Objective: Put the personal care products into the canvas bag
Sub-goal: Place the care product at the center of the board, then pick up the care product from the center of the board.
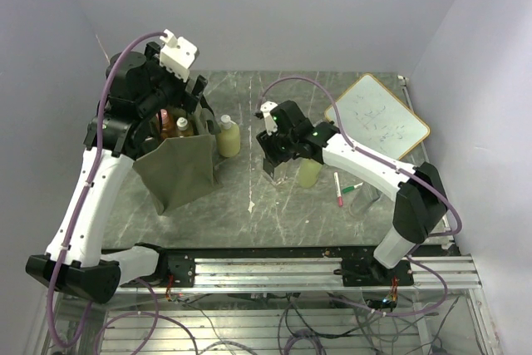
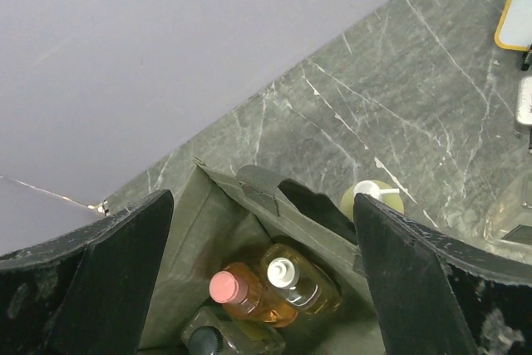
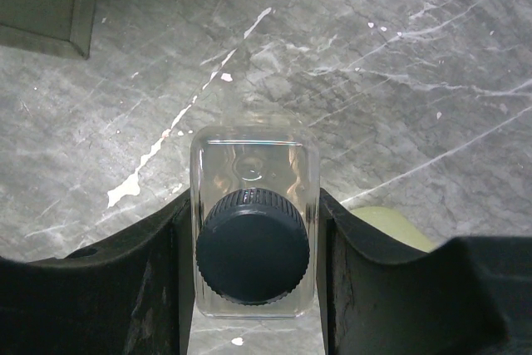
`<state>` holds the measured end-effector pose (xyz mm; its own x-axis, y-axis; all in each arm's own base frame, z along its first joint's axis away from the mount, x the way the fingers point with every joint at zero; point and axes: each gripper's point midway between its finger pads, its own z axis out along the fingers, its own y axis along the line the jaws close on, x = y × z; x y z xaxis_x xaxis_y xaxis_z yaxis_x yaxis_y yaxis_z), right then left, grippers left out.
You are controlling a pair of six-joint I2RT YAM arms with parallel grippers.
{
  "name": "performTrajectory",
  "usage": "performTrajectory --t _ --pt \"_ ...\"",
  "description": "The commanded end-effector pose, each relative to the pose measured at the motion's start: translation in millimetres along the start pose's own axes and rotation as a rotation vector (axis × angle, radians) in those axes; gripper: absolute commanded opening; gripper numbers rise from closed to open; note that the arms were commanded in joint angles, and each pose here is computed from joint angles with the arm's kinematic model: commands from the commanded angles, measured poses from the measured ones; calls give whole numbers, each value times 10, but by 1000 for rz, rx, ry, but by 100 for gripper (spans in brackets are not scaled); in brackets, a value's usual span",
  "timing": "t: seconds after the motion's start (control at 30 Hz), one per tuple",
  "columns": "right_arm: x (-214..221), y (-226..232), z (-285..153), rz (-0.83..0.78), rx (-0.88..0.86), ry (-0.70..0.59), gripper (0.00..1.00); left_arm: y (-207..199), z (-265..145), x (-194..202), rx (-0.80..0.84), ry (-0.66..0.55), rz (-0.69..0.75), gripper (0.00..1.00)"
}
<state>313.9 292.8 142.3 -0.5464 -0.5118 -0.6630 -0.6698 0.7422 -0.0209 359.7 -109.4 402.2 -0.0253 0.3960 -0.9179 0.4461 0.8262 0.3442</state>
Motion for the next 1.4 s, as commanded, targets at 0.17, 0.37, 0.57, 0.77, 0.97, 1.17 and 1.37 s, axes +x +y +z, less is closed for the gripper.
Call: performTrajectory --t 0.17,0.37,0.57,0.77,0.97,1.17,1.37 --pt "-438 50 -309 31 -27 -175 65 -170 -101 -90 66 -46 17 100" --pt "-557 106 -454 19 -70 -226 88 -218 -88 -134 88 -42 37 100" --pt "-878 -152 -729 15 -40 -332 91 -353 -4 -161 129 -43 25 100" --pt "-1005 -879 -996 119 65 -402 92 -636 128 -164 193 -29 44 100" --pt "-1029 -1448 -1287 177 173 -463 92 -1054 268 -130 260 2 6 100" --pt "-960 -1869 -1500 237 240 -500 93 -1608 391 -127 308 36 22 99" --pt "-829 -2047 -1649 268 272 -510 93 -2182 485 13 358 106 -31 99"
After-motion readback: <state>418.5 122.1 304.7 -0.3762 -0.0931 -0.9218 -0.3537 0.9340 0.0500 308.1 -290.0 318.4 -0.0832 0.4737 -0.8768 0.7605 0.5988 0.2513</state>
